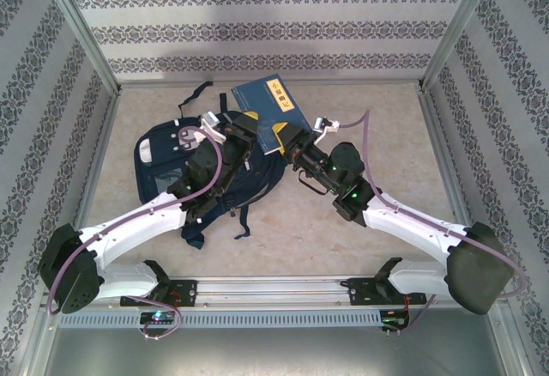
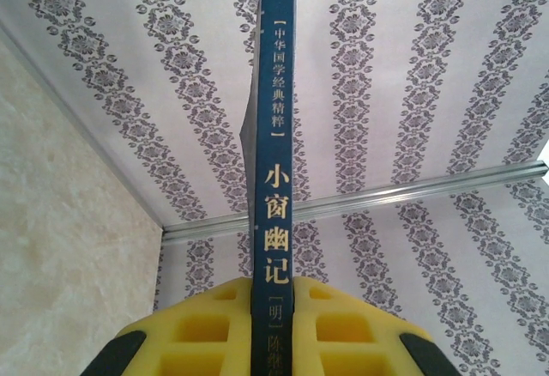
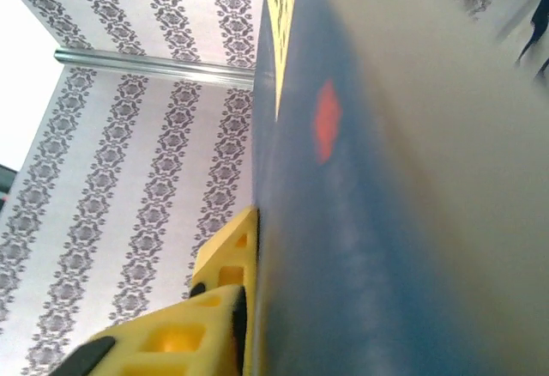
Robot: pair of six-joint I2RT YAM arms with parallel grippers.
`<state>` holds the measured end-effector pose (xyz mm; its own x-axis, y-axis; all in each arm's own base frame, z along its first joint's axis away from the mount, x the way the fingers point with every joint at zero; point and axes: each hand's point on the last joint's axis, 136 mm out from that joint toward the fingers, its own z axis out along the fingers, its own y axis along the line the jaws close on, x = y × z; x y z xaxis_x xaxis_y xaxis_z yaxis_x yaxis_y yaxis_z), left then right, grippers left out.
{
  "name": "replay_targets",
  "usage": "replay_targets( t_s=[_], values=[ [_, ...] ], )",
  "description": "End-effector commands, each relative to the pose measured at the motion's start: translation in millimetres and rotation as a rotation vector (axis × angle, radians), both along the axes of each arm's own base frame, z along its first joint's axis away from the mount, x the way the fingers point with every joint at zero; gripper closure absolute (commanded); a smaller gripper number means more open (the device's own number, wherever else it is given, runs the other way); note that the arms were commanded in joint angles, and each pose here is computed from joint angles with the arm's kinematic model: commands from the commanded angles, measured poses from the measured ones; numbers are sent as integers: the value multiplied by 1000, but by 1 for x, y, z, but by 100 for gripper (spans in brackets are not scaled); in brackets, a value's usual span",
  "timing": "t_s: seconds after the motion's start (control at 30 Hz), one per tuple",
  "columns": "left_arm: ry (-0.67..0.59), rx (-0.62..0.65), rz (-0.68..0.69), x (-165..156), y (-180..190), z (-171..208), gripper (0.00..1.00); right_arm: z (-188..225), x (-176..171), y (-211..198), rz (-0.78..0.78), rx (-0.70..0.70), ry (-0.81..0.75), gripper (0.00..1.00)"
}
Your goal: Pack books, pencil case, and school supplies into a backpack
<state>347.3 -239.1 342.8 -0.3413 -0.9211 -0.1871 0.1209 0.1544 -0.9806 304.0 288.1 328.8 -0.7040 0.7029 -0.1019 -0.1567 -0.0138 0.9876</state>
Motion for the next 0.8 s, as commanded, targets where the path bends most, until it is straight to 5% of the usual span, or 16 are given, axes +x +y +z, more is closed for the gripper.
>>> replay_targets(
  t_s=[0.0,0.13,0.27,0.5,0.77],
  values=[
    [-43,-1,-19,-10,-1,22,78,5,0,-14,-72,-24,-31,87],
    [-52,63,-32,-13,-1,21,45,1,-1,-22,-47,-49,-38,95],
    [-35,128,-34,-14,7,11,28,0,-6,-28,33,-36,-48,97],
    [19,178,-88,-12,13,-19,23,2,-31,-49,116,-39,-87,99],
    [-15,145,-247,-9,-23,-22,24,2,-54,-50,184,-52,-110,99]
  ],
)
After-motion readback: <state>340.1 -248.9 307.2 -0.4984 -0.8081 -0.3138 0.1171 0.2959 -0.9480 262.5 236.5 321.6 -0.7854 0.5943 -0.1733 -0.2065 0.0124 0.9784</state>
